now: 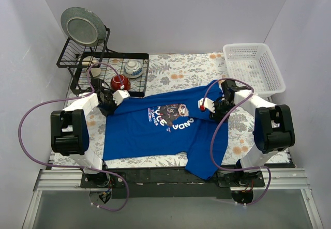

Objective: Roll the t-shirts
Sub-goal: Fold the T-shirt at the center of the board.

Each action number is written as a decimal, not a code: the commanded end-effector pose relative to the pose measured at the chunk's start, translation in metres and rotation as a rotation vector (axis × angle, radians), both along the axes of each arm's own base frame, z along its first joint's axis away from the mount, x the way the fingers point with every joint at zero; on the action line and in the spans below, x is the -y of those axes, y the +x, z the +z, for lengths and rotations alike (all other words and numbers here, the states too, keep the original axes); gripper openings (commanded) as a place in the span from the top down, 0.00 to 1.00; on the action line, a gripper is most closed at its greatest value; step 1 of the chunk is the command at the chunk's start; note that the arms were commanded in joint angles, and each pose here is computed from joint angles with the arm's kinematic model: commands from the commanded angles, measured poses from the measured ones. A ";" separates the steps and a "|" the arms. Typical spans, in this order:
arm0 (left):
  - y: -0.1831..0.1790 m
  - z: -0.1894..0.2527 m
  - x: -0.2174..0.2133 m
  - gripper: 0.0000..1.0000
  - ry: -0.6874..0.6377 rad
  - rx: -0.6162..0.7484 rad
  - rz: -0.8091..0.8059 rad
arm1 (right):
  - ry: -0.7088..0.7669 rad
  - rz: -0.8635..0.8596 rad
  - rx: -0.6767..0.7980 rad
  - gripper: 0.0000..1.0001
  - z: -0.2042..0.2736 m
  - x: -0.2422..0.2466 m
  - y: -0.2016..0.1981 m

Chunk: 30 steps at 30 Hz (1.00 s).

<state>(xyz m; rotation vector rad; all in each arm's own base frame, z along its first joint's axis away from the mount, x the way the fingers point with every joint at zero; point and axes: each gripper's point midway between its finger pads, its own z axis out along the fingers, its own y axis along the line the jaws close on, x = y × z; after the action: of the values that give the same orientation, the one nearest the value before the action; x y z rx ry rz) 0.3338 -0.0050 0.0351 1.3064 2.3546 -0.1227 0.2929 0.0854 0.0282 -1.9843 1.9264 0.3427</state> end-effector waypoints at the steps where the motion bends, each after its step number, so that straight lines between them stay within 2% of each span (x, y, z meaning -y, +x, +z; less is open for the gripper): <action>1: 0.015 0.021 -0.001 0.93 0.011 0.070 0.004 | -0.003 -0.006 0.027 0.49 -0.003 -0.001 0.014; 8: 0.018 0.020 -0.003 0.88 0.016 0.064 0.014 | -0.006 -0.008 -0.002 0.58 -0.007 -0.002 0.010; 9: 0.018 0.020 -0.003 0.84 0.016 0.064 0.016 | -0.008 -0.007 -0.010 0.62 -0.008 -0.001 0.008; 10: 0.018 0.020 -0.002 0.80 0.015 0.064 0.012 | -0.005 -0.008 -0.013 0.71 -0.006 -0.002 0.007; 14: 0.021 0.028 -0.004 0.69 0.026 0.089 0.012 | 0.007 -0.037 -0.008 0.83 0.007 -0.001 0.008; 16: 0.024 0.036 -0.004 0.62 0.029 0.111 0.005 | 0.012 -0.059 -0.013 0.83 0.014 0.000 0.010; 21: 0.022 0.043 -0.002 0.58 0.019 0.119 -0.012 | 0.007 -0.100 -0.108 0.70 0.014 0.000 0.000; 28: 0.026 0.039 0.000 0.57 0.005 0.107 0.000 | 0.036 -0.132 -0.113 0.69 0.012 -0.006 0.009; 30: 0.028 0.041 0.001 0.57 0.003 0.109 0.001 | 0.042 -0.138 -0.127 0.75 0.011 -0.008 0.010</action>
<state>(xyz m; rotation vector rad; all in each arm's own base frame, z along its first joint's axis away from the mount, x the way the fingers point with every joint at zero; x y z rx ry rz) 0.3478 -0.0002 0.0528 1.2915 2.3337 -0.0632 0.2964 0.0858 0.0314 -1.8836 2.0835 0.4259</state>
